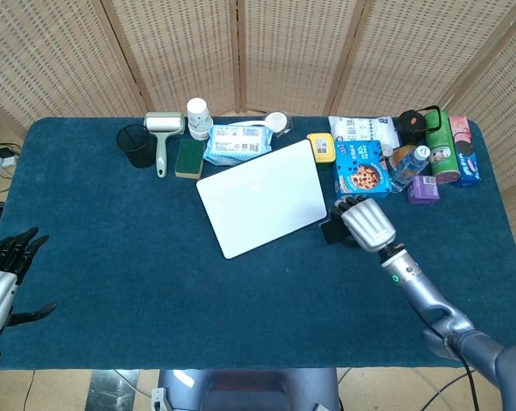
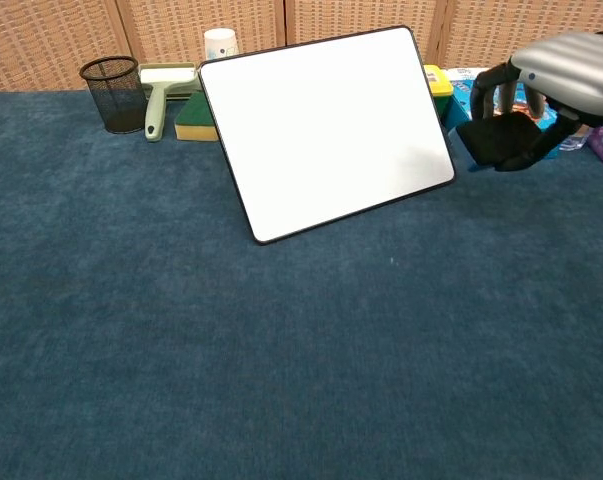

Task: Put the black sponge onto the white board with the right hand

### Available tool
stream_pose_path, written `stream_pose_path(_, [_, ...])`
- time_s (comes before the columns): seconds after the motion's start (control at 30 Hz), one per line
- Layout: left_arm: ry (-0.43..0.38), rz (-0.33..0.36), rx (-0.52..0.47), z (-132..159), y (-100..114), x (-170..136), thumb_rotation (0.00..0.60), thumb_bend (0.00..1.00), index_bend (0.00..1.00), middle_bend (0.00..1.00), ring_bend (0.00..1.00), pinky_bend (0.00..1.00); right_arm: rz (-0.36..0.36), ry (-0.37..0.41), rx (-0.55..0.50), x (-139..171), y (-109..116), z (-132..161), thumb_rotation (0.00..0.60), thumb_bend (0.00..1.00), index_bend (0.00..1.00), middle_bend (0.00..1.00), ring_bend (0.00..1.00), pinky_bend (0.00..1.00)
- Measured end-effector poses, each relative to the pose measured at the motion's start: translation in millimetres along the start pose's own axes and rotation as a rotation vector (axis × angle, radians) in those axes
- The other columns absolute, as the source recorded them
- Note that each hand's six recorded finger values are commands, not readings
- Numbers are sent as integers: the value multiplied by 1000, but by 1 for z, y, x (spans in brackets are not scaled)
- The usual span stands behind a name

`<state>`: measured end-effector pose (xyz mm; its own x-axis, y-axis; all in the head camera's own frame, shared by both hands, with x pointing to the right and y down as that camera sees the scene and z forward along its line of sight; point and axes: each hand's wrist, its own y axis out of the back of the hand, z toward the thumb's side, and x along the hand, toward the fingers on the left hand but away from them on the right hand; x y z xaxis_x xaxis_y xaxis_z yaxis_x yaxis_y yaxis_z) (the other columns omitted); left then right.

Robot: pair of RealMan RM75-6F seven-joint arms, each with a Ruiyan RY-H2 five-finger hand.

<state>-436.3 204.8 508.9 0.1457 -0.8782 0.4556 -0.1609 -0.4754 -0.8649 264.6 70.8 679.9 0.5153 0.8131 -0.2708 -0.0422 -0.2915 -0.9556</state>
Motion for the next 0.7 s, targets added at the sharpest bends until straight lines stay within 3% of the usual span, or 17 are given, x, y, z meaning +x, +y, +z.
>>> stream_pose_path(0.43, [-1, 0, -4, 0, 0, -1, 600, 138, 0, 0, 0, 30, -159, -88, -91, -55, 11, 40, 600, 255, 593, 540, 478, 579])
stream_pose_path(0.7, [-3, 1, -11, -1, 1, -1, 600, 138, 0, 0, 0, 30, -211, -111, -7, -84, 15, 69, 600, 269, 594, 540, 476, 583])
